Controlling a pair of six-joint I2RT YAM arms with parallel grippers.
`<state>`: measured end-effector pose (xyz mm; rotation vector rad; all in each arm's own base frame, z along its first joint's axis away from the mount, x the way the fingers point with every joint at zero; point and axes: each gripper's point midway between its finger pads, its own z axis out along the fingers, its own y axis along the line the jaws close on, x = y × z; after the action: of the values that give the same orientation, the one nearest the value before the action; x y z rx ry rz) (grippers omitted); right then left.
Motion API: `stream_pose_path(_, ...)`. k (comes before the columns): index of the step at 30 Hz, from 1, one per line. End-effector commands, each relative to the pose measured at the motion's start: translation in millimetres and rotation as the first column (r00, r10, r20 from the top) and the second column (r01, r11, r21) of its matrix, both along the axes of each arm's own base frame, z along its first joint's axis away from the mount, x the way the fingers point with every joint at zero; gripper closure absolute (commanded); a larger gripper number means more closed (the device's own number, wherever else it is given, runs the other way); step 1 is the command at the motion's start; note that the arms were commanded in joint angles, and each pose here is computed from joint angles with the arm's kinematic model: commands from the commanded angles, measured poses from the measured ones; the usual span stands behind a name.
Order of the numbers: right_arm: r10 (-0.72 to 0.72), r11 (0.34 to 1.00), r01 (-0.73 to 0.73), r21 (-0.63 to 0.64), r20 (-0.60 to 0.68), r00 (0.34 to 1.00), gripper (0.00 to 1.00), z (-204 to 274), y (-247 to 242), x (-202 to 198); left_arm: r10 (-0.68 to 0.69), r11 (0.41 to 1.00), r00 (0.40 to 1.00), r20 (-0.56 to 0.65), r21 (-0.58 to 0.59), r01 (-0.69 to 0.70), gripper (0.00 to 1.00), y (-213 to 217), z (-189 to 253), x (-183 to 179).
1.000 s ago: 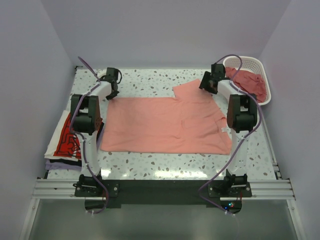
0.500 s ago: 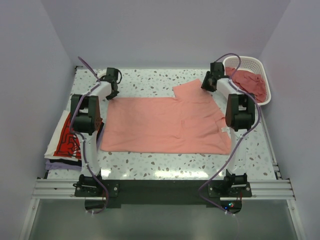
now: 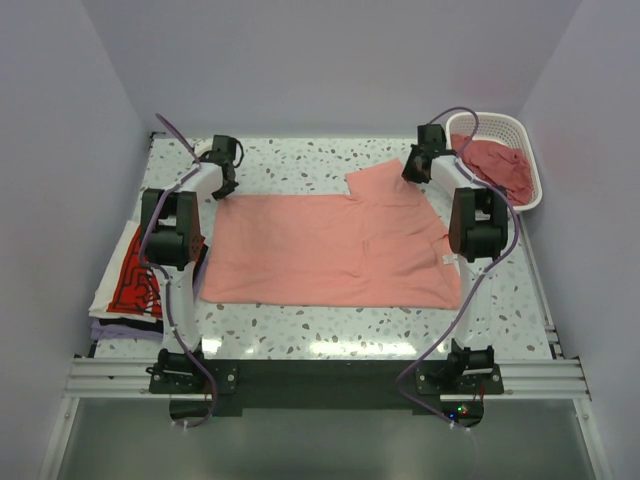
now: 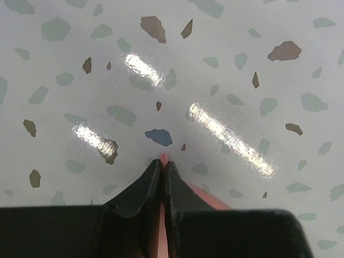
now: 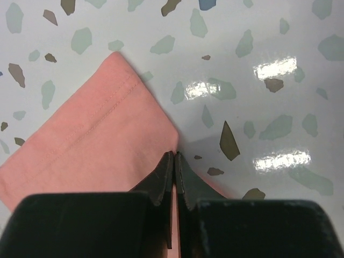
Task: Fold and stack the t-shirts
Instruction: Fold the tshirt
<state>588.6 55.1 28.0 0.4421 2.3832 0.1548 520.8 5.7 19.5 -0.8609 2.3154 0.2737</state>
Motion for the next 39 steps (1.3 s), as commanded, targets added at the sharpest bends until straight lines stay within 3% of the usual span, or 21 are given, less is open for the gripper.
stream_pose_path(1,-0.027,0.999,0.029,-0.025,0.079,0.997,1.0,60,-6,1,-0.021,0.999,1.0,-0.015,-0.047,0.02,1.0,-10,-2,-5)
stream_pose_path(11,-0.07,0.997,0.074,-0.012,0.174,0.982,1.0,125,-32,-17,-0.017,0.999,1.0,0.009,-0.033,0.018,1.0,-7,20,-3)
stream_pose_path(22,-0.088,0.996,0.088,0.008,0.174,0.981,1.0,140,-37,-61,-0.012,0.999,0.999,0.045,-0.043,0.014,1.0,-7,48,-16)
stream_pose_path(39,-0.192,0.981,0.195,-0.009,0.143,0.971,1.0,141,-57,-168,0.044,0.995,0.992,0.118,-0.097,-0.033,1.0,-3,73,-87)
